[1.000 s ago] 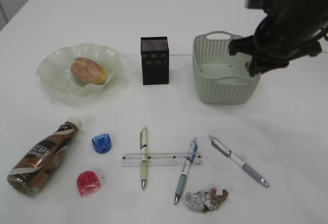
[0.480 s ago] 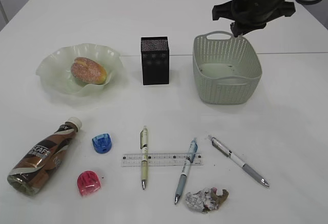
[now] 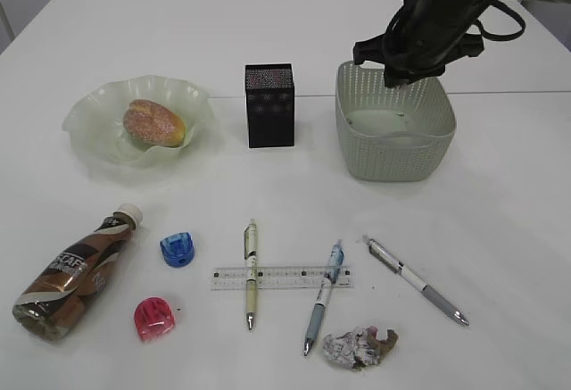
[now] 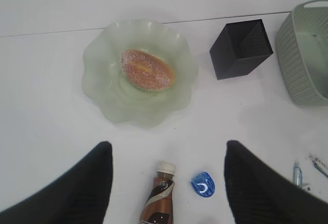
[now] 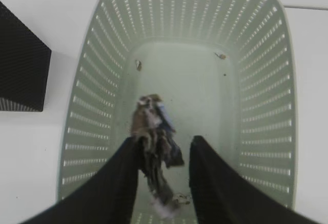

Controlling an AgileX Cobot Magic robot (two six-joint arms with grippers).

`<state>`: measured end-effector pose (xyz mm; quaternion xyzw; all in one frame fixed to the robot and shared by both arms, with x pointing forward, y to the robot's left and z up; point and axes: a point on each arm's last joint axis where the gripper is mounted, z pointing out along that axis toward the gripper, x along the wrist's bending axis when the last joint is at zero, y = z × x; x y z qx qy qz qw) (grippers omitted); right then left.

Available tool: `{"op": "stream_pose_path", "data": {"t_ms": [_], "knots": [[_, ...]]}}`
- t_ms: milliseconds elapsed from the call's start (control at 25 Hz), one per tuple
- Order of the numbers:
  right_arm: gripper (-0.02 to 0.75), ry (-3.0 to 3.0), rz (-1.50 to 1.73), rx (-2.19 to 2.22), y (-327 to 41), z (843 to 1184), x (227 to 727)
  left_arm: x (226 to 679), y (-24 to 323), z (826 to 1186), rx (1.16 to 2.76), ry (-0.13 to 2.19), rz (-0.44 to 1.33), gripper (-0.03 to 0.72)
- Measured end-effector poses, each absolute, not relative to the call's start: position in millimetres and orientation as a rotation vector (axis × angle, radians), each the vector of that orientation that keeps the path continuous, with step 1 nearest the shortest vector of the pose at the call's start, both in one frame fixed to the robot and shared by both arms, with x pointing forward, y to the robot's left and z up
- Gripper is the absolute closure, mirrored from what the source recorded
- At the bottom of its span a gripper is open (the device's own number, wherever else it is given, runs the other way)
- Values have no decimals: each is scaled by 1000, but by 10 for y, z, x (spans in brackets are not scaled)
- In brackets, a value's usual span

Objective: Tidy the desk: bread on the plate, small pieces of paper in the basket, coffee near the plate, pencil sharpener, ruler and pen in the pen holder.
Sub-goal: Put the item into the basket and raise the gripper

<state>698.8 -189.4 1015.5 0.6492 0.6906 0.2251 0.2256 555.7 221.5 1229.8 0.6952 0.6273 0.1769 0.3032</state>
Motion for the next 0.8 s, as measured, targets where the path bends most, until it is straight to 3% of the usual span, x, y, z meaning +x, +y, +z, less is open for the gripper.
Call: {"op": "stream_pose_path", "data": {"t_ms": [120,280,520,800], "knots": [[370,1890,633,1800,-1887,10111,7014,5557,2215,12298,1842,1662,469,192],[260,1886,631,1790,-1890,10096,7026,5557,2215,12298,1842,1662,469,192],[247,1915,540,1850,-1915,10066,6964,5557,2215,12298,1842,1662,469,192],[292,1992,314,2071,-1964,10244,6635,5557,2215,12298,1842,1662,469,192]]}}
